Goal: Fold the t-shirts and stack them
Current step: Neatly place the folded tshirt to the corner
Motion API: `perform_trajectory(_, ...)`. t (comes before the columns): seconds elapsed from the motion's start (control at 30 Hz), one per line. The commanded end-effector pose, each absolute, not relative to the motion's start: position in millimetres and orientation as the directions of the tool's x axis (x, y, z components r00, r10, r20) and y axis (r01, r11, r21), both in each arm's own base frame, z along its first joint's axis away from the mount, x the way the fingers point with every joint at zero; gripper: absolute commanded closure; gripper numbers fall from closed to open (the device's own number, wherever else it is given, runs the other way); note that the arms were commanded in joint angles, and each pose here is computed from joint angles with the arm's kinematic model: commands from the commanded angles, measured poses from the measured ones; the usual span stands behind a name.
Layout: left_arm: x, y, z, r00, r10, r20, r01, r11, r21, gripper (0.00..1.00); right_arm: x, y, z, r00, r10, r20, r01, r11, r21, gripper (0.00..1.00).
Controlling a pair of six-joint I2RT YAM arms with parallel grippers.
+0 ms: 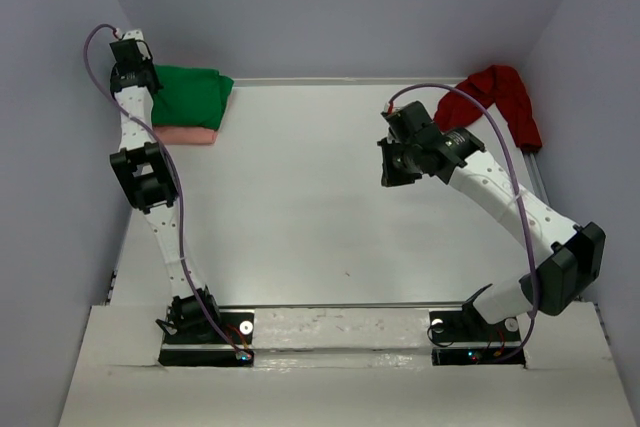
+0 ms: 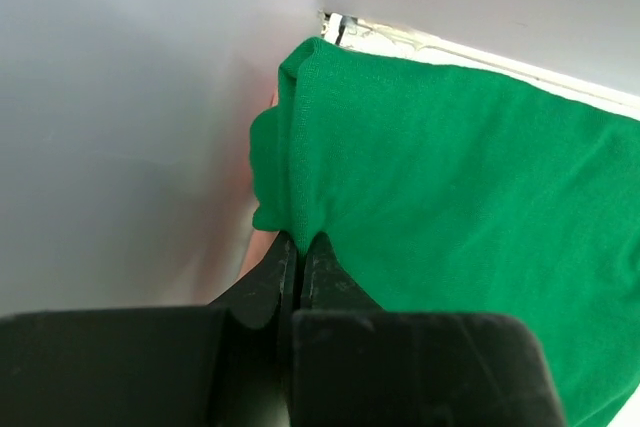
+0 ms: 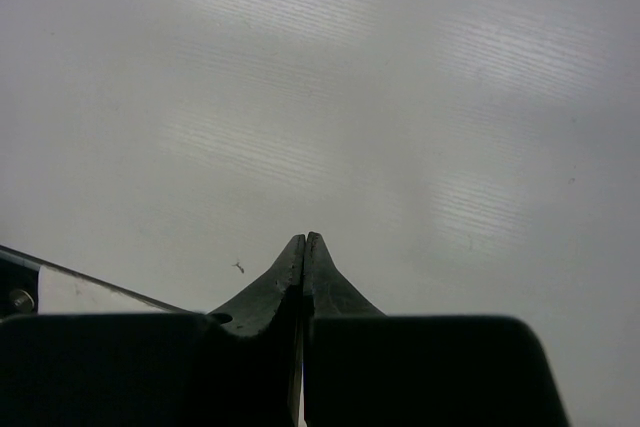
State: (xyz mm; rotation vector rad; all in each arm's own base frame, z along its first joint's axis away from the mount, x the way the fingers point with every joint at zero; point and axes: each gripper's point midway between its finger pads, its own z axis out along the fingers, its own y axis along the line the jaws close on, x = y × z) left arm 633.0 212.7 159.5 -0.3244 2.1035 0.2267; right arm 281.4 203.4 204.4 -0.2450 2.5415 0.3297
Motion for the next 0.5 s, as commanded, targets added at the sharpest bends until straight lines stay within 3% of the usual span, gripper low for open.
perform_trajectory(0.0, 641, 227, 185, -0.432, -0.123, -0.893, -0.337, 0.941, 0.033, 1.0, 288, 203, 222, -0.816, -0.081, -0.572, -0.226, 0.956, 0.187, 1.0)
perform_trajectory(0.33, 640, 245, 156, -0.459, -0.14, -0.877, -0.385, 0.921, 0.054, 1.0, 291, 207, 229, -0.82, -0.084, -0.566, -0.228, 0.955, 0.19, 1.0)
perform_trajectory(0.47, 640, 249, 147, -0.464, -0.15, -0.873, -0.407, 0.911, 0.06, 0.77, 289, 208, 230, -0.826, -0.082, -0.558, -0.23, 0.952, 0.201, 1.0)
